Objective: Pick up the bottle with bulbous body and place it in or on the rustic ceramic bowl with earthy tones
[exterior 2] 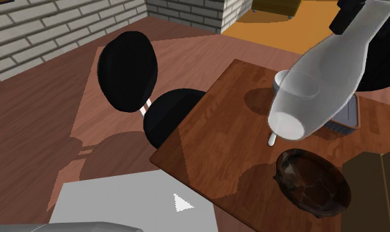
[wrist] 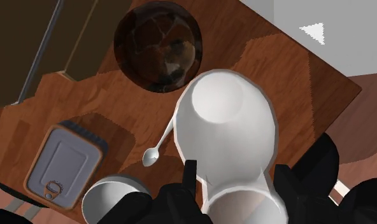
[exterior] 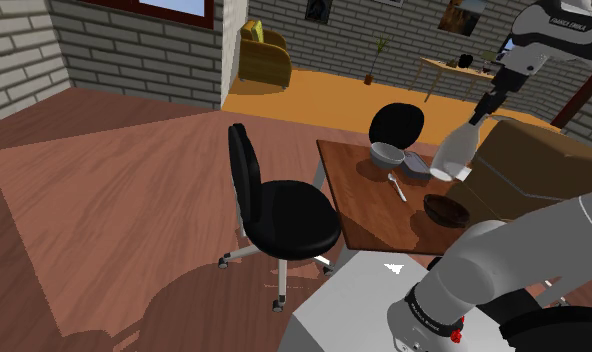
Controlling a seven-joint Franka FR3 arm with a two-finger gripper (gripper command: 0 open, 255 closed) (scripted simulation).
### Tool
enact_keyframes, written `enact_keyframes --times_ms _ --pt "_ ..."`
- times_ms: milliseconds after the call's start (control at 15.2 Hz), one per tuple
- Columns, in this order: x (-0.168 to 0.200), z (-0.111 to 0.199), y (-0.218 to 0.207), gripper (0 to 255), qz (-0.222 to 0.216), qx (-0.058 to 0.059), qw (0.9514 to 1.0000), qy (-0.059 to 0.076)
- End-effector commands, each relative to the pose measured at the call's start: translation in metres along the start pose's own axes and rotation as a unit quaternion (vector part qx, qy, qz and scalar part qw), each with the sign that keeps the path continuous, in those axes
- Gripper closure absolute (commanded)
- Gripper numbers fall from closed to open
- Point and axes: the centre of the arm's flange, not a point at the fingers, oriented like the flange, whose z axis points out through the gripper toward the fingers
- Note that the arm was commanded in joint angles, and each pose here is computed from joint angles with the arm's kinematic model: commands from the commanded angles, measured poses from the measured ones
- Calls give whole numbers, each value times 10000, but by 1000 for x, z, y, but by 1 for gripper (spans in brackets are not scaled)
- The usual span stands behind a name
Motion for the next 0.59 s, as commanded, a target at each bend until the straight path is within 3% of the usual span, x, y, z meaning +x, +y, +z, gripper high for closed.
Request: enact_keyframes --times_ms 0,528 --pt "-14 -13 17 255 -8 0 10000 0" --pt "-67 -54 96 255 -8 0 10000 0"
